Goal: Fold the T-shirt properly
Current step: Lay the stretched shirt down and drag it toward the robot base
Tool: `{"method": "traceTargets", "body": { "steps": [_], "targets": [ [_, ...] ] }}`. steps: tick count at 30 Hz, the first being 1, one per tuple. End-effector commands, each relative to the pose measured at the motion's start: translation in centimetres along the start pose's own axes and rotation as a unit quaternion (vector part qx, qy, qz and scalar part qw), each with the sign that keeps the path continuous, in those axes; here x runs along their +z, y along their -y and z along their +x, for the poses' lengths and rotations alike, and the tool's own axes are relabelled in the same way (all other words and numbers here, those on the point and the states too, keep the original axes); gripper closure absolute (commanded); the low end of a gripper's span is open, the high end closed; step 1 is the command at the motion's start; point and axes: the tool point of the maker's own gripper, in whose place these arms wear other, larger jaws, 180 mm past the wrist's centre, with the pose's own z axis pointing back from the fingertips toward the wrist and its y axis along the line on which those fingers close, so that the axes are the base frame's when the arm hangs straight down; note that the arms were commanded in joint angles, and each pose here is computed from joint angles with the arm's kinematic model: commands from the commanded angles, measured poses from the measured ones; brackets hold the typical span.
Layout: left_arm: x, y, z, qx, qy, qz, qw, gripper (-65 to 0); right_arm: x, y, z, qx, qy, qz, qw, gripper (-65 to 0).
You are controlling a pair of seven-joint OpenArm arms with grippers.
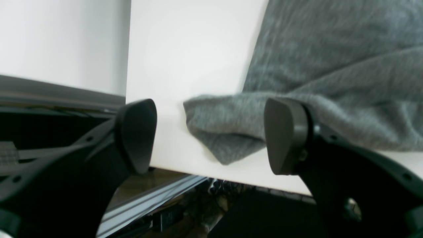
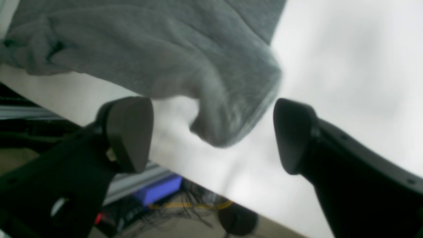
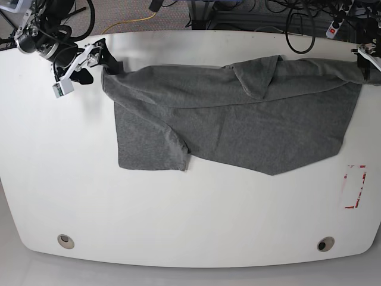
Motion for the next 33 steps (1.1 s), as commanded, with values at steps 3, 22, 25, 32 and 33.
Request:
{"method": "traceTargets", "body": {
  "steps": [3, 22, 25, 32, 33],
  "targets": [
    [0.4, -0.7, 0.9, -0.008, 0.015, 0.009, 1.0, -47.6, 1.4, 1.0, 1.1, 0.033, 0.002, -0.012, 0.9994, -53.3],
    [0.1, -1.0, 2.0, -0.004, 0.03, 0.016, 0.999, -47.6, -3.0, 7.4, 5.3, -0.05, 0.039, -0.06, 0.9962, -53.1],
    [0.1, -1.0, 2.0, -0.004, 0.03, 0.016, 0.999, -47.6, -4.3, 7.0, 4.5, -0.071, 0.032, -0.049, 0.9958, -53.1],
    [0.1, -1.0, 2.0, -0.004, 0.03, 0.016, 0.999, -47.6, -6.5, 6.0, 1.6, -0.121, 0.01, -0.018, 0.9925, -53.1],
    [0.1, -1.0, 2.0, -0.004, 0.03, 0.016, 0.999, -47.6, -6.6, 5.8, 1.2, -0.124, 0.007, -0.017, 0.9921, -53.1]
  ]
}}
